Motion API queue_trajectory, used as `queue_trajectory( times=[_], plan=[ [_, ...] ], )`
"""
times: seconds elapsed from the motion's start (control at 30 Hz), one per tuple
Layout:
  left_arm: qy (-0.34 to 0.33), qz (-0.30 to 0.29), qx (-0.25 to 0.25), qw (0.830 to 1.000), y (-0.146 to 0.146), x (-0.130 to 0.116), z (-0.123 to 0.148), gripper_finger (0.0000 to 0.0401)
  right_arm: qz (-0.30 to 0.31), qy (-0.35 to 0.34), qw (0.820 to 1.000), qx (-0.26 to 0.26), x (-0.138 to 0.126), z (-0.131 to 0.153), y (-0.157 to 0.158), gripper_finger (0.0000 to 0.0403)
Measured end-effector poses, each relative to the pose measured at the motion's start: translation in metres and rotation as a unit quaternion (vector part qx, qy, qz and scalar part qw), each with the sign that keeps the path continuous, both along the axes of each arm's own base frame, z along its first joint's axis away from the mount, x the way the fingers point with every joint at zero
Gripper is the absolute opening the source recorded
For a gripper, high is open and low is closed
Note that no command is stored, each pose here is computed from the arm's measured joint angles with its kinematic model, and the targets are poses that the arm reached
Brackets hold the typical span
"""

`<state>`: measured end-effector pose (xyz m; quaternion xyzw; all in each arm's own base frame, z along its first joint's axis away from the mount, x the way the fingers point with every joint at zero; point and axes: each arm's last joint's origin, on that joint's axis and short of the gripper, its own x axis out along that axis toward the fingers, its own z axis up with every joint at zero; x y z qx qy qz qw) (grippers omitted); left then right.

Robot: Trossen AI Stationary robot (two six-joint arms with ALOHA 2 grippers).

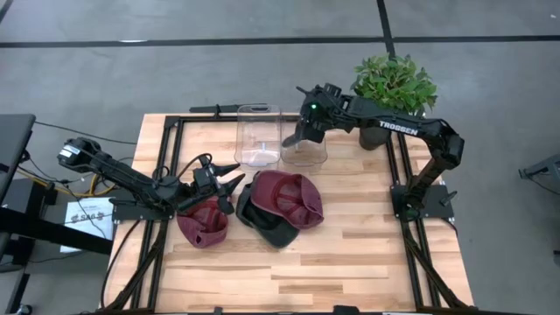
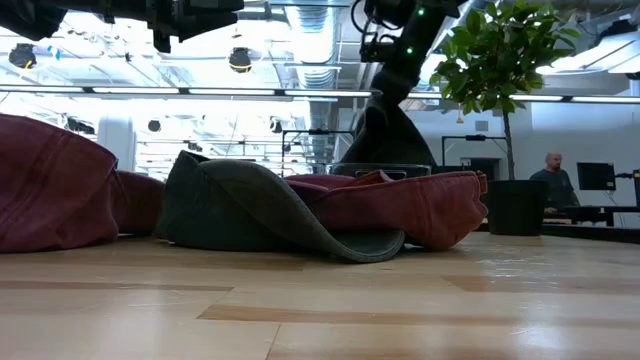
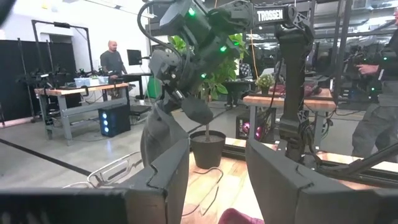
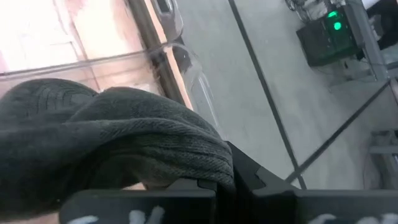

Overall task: Pick & Place hat
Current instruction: Put the right black cap into the right transparent bin

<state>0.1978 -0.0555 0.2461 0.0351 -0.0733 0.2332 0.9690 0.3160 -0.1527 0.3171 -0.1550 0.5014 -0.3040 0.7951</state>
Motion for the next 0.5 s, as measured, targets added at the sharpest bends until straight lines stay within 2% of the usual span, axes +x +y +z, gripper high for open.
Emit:
queue_trajectory(
  times=[0.2,0.5],
  plan=[
    [0.000,0.000,0.000,1.000,0.000,0.000,0.000,0.0156,-0.013,0.013,1.000,-0.019,0.003,-0.001,0.011,0.0000],
    [0.000,0.000,0.000,1.000,0.000,0.000,0.000,0.0156,0.008,-0.049,0.998,-0.045,0.017,0.008,0.018,0.0000]
  ],
)
